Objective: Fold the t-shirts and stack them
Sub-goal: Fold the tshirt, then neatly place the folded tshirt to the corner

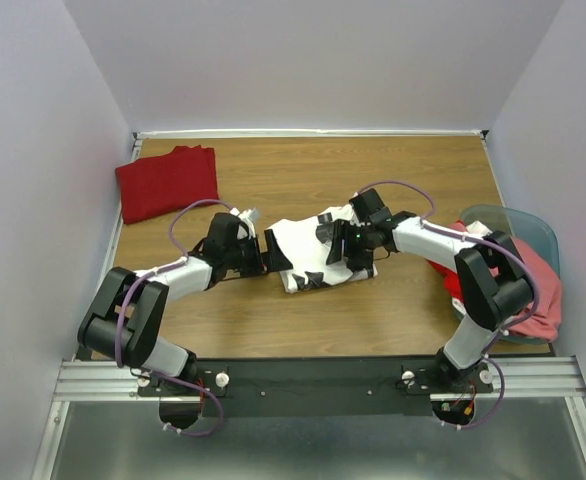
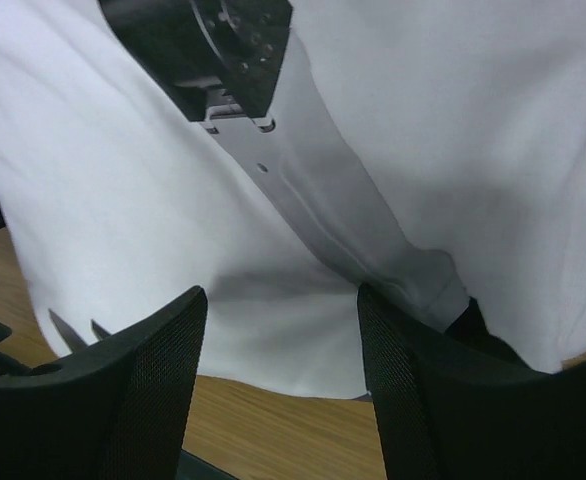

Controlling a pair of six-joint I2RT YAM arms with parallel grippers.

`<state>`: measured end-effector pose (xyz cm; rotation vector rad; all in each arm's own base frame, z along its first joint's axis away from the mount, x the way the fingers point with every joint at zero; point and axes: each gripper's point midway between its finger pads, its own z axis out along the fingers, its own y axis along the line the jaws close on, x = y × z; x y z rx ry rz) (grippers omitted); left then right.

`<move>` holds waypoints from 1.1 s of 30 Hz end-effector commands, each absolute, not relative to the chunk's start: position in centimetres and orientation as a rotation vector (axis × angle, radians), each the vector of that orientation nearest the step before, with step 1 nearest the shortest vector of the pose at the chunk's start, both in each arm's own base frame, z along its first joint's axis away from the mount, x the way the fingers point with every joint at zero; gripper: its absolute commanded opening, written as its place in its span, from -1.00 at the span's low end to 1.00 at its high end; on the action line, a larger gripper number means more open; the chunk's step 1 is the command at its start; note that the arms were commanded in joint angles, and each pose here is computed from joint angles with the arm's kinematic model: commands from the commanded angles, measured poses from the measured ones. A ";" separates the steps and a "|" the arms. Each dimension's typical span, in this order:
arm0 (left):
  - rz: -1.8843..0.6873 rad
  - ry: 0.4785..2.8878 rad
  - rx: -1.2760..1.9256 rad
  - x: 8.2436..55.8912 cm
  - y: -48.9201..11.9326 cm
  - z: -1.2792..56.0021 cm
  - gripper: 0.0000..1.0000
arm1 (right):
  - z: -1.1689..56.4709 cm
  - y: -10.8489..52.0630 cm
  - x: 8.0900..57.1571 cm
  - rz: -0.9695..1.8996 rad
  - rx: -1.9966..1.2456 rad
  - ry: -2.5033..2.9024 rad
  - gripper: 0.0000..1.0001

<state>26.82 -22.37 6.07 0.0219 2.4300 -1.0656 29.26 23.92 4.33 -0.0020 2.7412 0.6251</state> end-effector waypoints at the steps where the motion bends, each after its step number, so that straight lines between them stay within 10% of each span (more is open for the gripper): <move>1: -1.072 2.418 -0.028 27.3 -22.6 5.4 0.97 | 1.6 23.5 27.7 0.603 0.008 2.814 0.38; 18: -0.965 2.472 -0.202 29.0 -22.7 2.1 0.87 | 0.7 23.3 27.3 0.598 0.027 2.831 0.37; 28: -0.818 2.588 -0.220 28.3 -22.5 -1.4 -0.78 | 1.2 23.4 27.1 0.615 0.023 2.820 0.37; 33: -0.743 2.601 -0.184 29.4 -22.2 -1.6 -1.00 | 1.8 23.6 27.3 0.632 0.018 2.808 0.37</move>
